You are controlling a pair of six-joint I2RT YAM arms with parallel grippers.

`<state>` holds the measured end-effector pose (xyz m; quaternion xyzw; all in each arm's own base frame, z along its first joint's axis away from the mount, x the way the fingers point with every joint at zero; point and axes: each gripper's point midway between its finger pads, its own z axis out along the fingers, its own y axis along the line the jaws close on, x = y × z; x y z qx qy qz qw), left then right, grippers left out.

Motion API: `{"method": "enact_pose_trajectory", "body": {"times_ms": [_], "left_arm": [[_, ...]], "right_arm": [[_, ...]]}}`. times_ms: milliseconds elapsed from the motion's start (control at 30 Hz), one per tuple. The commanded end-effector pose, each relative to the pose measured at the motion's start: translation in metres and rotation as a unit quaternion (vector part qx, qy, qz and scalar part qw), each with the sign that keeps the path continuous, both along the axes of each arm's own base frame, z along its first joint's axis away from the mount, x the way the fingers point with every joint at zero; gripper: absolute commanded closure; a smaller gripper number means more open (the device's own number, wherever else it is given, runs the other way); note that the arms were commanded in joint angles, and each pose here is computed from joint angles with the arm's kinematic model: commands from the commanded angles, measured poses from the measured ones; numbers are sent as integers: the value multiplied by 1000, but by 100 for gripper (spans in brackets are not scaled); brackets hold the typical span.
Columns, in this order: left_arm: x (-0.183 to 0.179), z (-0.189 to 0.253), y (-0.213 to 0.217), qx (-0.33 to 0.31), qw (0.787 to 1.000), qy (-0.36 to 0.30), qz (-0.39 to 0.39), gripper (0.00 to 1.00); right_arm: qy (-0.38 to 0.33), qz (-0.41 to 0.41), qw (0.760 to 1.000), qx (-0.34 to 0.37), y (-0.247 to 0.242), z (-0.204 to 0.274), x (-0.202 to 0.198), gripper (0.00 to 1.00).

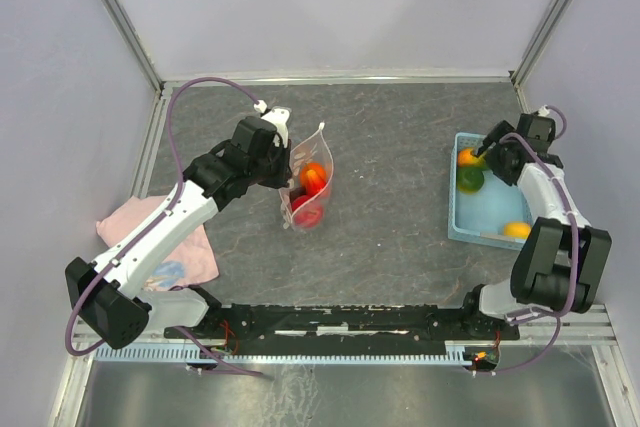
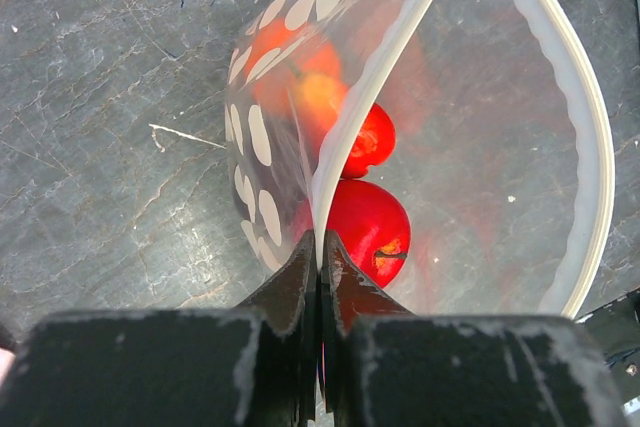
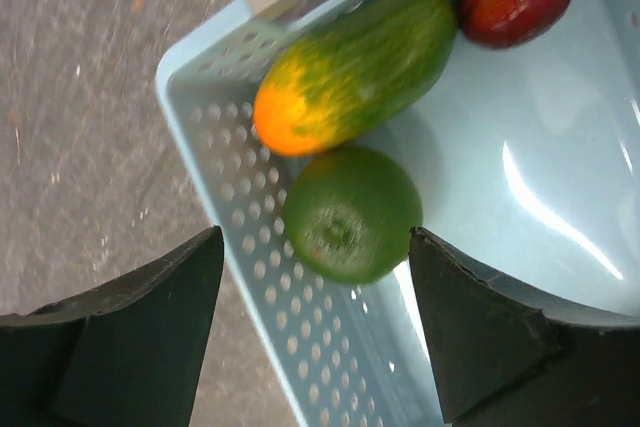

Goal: Place the food in the zip-top bag and seal the zipper
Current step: Pick up the fake fruit from the bin.

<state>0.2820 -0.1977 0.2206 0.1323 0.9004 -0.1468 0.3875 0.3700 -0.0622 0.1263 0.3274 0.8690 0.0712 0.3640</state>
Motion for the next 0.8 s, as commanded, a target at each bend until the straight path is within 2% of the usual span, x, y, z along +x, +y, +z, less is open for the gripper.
{"method": "enact_pose_trajectory", "body": {"times_ms": [0,267,567,767], "left_arm": [[4,17,-3,-22,999,-24,-1,97],[6,12,-2,-18,1000,-19,1,97],[8,10,-1,-15,1000,-16,2,97],[9,9,-1,-14,1000,-15,4,97]], "right_arm": [[-91,-77,993,25,-32,11,36,16],[-89,-126,987,46,-59,-21,49,13],[-73,-120,986,88,-50,-63,58,12],[-66,-88,985,132,-36,-87,70,11]]}}
